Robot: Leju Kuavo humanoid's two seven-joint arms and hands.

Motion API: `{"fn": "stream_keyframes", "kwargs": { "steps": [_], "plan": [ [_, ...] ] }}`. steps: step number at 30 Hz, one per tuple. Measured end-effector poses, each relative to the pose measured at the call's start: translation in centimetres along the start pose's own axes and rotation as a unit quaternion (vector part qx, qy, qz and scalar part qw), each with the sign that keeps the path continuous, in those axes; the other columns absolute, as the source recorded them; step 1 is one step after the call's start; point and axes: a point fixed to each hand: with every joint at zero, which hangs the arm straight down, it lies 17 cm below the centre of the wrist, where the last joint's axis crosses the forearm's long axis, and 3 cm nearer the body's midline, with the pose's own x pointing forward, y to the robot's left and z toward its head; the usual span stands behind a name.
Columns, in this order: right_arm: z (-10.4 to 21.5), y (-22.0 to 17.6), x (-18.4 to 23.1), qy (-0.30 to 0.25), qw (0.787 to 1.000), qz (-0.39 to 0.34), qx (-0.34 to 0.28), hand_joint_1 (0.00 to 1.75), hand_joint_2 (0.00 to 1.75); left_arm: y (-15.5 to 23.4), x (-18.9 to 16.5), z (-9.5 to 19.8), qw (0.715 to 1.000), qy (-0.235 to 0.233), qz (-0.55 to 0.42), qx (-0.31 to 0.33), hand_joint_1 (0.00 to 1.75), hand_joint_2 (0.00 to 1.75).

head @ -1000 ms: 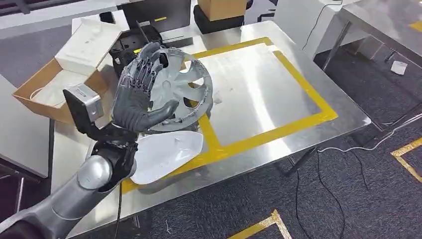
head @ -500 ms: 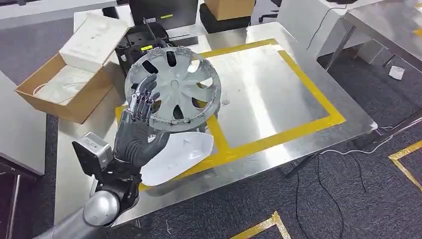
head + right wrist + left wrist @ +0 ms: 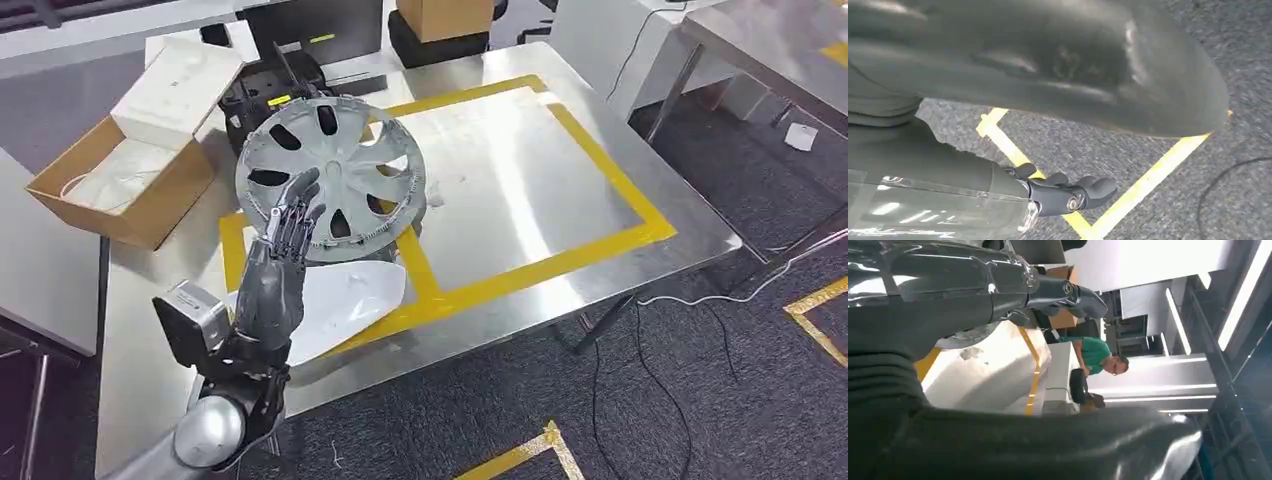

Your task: Take the parts from the cabinet and place them on the table.

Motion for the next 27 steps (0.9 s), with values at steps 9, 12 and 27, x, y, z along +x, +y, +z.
{"fn": "stream_keyframes", "kwargs": {
  "steps": [9,12,27],
  "plan": [
    [-0.6,-1.8,0.4,0.003,0.999,-0.023,-0.027,0.0,0.0,0.0,-0.4,0.2,1.0,0.004,-0.002,0.011,0.0,0.0],
    [-0.5,-2.5,-0.4,0.015,0.999,-0.034,-0.037,0.0,0.0,0.2,-0.6,0.2,1.0,0.006,-0.008,0.016,0.0,0.0],
    [0.0,-3.4,-2.3,0.044,0.995,-0.068,-0.054,0.0,0.0,-0.2,-0.9,0.3,0.999,0.016,-0.028,0.01,0.0,0.0]
  ]
}}
